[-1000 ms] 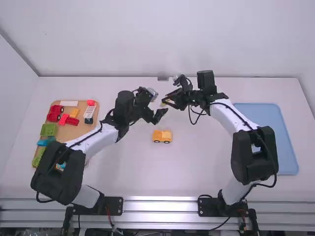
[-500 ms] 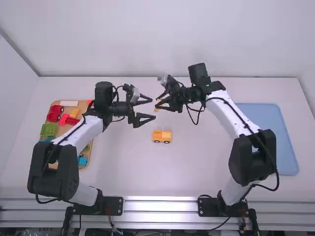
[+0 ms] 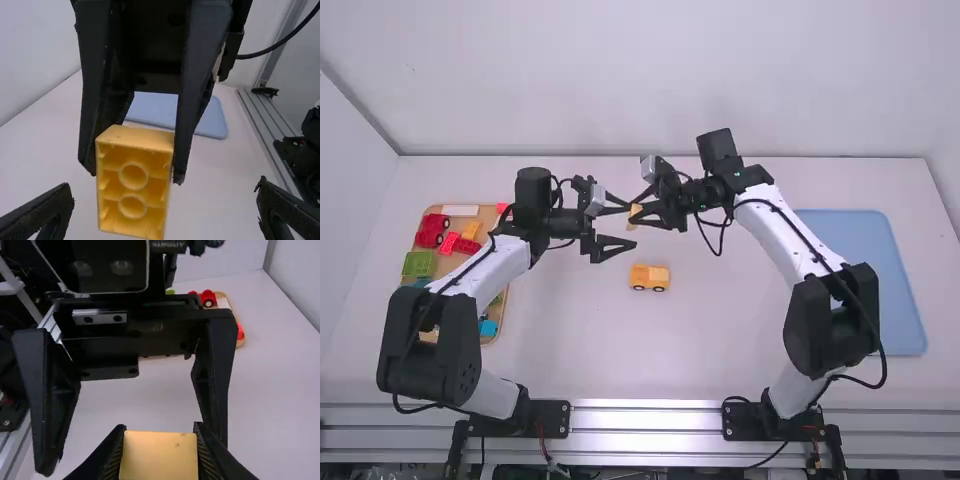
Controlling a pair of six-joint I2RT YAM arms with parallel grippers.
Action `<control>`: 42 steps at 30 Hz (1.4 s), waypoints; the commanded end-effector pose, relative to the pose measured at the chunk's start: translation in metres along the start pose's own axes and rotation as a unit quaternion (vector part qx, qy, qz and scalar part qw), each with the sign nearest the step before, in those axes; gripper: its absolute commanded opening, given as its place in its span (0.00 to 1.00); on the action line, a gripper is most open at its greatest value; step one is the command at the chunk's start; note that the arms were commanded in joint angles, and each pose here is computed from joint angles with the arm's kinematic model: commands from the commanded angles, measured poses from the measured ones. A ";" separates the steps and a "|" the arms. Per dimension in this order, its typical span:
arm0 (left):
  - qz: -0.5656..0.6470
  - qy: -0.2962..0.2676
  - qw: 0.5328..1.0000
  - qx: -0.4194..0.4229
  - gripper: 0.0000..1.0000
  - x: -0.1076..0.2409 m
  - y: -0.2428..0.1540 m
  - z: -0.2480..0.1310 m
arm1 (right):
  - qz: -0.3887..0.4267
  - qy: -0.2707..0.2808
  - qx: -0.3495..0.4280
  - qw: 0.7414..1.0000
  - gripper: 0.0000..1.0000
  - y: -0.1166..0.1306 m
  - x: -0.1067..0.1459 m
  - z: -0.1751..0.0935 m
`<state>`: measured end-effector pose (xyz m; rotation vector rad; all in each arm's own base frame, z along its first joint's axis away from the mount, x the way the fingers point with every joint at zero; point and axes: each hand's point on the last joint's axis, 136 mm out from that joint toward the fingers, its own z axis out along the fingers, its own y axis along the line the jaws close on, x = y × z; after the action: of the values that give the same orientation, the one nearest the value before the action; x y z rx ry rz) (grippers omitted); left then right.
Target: Assemble lego blocks to make yellow taxi
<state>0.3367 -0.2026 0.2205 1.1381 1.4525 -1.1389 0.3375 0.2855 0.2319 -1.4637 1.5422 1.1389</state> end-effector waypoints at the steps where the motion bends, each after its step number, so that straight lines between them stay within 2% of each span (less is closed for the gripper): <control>1: 0.007 0.006 1.000 -0.007 0.92 0.002 0.003 0.003 | -0.023 -0.024 -0.012 0.999 0.24 0.006 -0.021 -0.004; 3: 0.004 0.014 1.000 -0.019 0.89 0.005 0.006 0.006 | -0.032 -0.022 -0.015 0.999 0.24 0.008 -0.021 -0.001; 8: 0.006 0.015 1.000 -0.020 0.66 0.005 0.007 0.007 | -0.031 -0.021 -0.013 0.999 0.24 0.007 -0.020 -0.001; 13: 0.008 0.014 1.000 -0.019 0.55 0.004 0.007 0.007 | -0.030 -0.017 -0.012 0.999 0.24 0.006 -0.018 -0.001; 19: 0.012 0.013 1.000 -0.018 0.34 0.004 0.006 0.008 | -0.031 -0.011 -0.008 0.999 0.24 0.006 -0.017 0.001; 20: 0.011 0.013 1.000 -0.018 0.28 0.004 0.006 0.008 | -0.031 -0.011 -0.007 0.999 0.25 0.005 -0.017 0.001; 22: 0.011 0.013 1.000 -0.018 0.25 0.004 0.006 0.008 | -0.032 -0.011 -0.007 0.999 0.26 0.005 -0.017 0.001; 23: 0.011 0.013 1.000 -0.018 0.24 0.004 0.006 0.008 | -0.034 -0.012 -0.006 0.999 0.34 0.005 -0.017 0.000; 24: 0.014 0.013 1.000 -0.018 0.21 0.003 0.006 0.008 | -0.039 -0.015 -0.006 0.999 0.62 0.004 -0.019 0.000; 25: 0.015 0.012 1.000 -0.019 0.20 0.003 0.007 0.008 | -0.040 -0.017 -0.006 0.999 0.65 0.004 -0.020 0.001; 26: 0.023 0.010 0.999 -0.020 0.16 0.001 0.007 0.008 | -0.046 -0.022 -0.004 0.999 0.88 0.002 -0.023 0.000; 27: 0.035 0.005 0.999 -0.021 0.14 -0.003 0.009 0.008 | -0.045 -0.032 0.004 0.998 1.00 -0.004 -0.029 -0.003; 32: 0.050 -0.036 0.997 -0.039 0.14 -0.036 0.019 0.002 | -0.027 -0.087 0.020 0.996 1.00 -0.023 -0.056 -0.023; 35: 0.075 -0.053 0.995 -0.042 0.15 -0.051 0.019 0.002 | -0.032 -0.118 -0.002 0.992 0.92 -0.020 -0.069 -0.035; 39: 0.088 -0.070 0.993 -0.043 0.15 -0.065 0.019 0.000 | -0.046 -0.137 -0.024 0.989 0.76 -0.014 -0.074 -0.044; 42: 0.090 -0.077 0.992 -0.043 0.16 -0.071 0.018 -0.001 | -0.057 -0.137 -0.027 0.989 0.75 -0.011 -0.075 -0.041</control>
<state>0.3653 -0.2070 0.2867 1.0898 1.2176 -0.9451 0.3673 0.2735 0.2975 -1.3299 1.2892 1.2329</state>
